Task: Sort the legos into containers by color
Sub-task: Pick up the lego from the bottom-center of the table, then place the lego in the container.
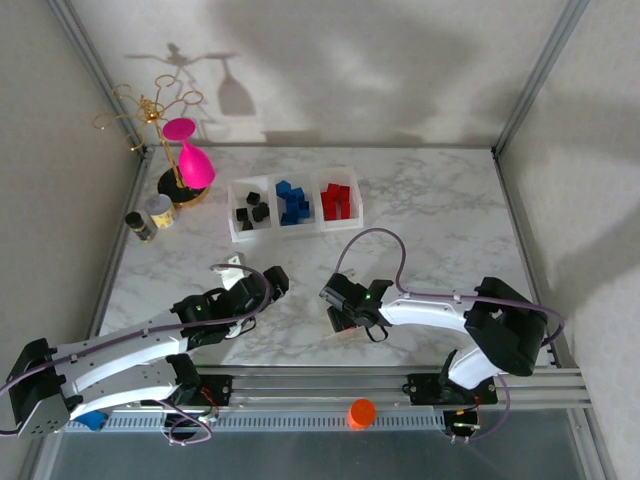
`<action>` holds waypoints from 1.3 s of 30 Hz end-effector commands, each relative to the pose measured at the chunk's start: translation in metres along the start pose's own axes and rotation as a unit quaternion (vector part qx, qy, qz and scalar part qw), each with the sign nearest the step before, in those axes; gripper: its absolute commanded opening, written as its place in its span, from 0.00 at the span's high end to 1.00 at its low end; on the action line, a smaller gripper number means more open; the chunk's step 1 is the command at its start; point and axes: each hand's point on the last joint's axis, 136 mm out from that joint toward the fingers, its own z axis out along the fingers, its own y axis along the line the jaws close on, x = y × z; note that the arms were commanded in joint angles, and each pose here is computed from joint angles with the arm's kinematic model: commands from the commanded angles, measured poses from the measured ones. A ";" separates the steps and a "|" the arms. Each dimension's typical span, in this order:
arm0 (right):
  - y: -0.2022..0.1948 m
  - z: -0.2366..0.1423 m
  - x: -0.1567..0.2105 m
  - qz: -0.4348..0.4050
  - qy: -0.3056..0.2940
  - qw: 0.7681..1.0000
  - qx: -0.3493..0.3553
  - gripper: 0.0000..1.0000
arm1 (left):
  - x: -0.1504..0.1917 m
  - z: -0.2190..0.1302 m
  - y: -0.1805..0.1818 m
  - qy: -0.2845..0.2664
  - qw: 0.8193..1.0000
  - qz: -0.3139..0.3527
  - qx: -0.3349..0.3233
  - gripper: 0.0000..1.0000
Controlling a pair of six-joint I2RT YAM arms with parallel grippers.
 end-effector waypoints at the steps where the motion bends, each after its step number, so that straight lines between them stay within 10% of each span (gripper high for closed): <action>1: 0.005 0.004 -0.005 -0.009 0.001 1.000 0.000 0.29 | -0.006 -0.003 0.006 -0.017 1.000 -0.006 -0.012 0.00; 24: 0.013 -0.011 -0.038 0.027 -0.040 0.998 -0.042 0.87 | -0.018 -0.007 -0.008 -0.034 0.999 0.006 -0.006 0.00; 39: -0.045 -0.037 -0.236 0.094 -0.208 0.973 -0.022 0.89 | -0.081 -0.022 -0.036 -0.113 0.994 0.012 0.005 0.00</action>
